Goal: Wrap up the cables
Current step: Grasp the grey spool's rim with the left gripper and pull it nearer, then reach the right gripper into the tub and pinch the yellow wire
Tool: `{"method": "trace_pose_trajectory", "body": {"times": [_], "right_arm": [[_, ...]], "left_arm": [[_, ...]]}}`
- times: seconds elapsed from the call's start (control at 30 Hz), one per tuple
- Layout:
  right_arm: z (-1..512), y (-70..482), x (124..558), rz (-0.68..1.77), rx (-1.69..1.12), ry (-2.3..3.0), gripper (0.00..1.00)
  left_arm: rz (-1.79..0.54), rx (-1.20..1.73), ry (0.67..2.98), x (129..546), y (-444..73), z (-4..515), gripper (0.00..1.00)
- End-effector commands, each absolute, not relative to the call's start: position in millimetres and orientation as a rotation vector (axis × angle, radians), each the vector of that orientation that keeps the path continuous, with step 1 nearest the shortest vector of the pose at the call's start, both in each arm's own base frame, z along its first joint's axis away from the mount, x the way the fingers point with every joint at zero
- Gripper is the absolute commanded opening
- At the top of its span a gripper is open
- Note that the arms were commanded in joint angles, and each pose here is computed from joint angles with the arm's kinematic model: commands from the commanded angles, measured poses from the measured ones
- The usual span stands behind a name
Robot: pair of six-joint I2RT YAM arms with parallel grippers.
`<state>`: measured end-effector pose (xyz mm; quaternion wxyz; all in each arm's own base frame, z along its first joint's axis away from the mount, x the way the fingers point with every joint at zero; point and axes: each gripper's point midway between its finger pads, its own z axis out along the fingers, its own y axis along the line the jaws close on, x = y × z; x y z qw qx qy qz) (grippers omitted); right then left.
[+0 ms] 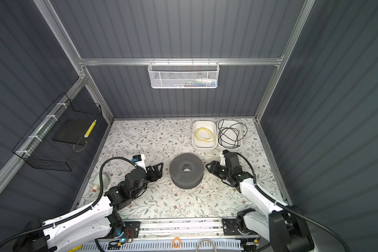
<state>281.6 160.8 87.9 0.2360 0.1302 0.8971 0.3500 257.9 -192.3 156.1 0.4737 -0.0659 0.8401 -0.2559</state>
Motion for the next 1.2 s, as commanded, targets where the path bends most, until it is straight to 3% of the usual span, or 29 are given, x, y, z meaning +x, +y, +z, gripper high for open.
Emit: {"method": "trace_pose_trajectory", "body": {"times": [0.0,0.47,0.57,0.63,0.87,0.97,1.03,1.17], "right_arm": [[103,187,303,1.04,0.287,2.405,0.46],[97,216,312,1.071,0.254,2.455,0.4],[95,199,319,0.899,0.272,2.479,0.43],[98,187,320,0.813,0.281,2.471,0.5],[145,155,330,0.479,0.101,2.441,0.52],[171,158,352,0.382,-0.044,2.409,0.45],[168,158,370,0.287,-0.116,2.443,0.35],[156,178,412,0.215,-0.31,2.468,0.29]], "left_arm": [[-0.591,-0.096,2.087,263,-203,167,0.84],[-0.559,-0.027,2.067,267,-206,169,0.87],[-0.544,-0.012,2.064,266,-204,174,0.88],[-0.523,-0.008,2.061,265,-200,176,0.89],[-0.465,-0.019,2.018,261,-181,193,0.91],[-0.462,-0.006,2.016,259,-180,196,0.9],[-0.458,-0.001,2.022,259,-180,195,0.89],[-0.442,0.017,2.052,259,-182,193,0.88]]}}
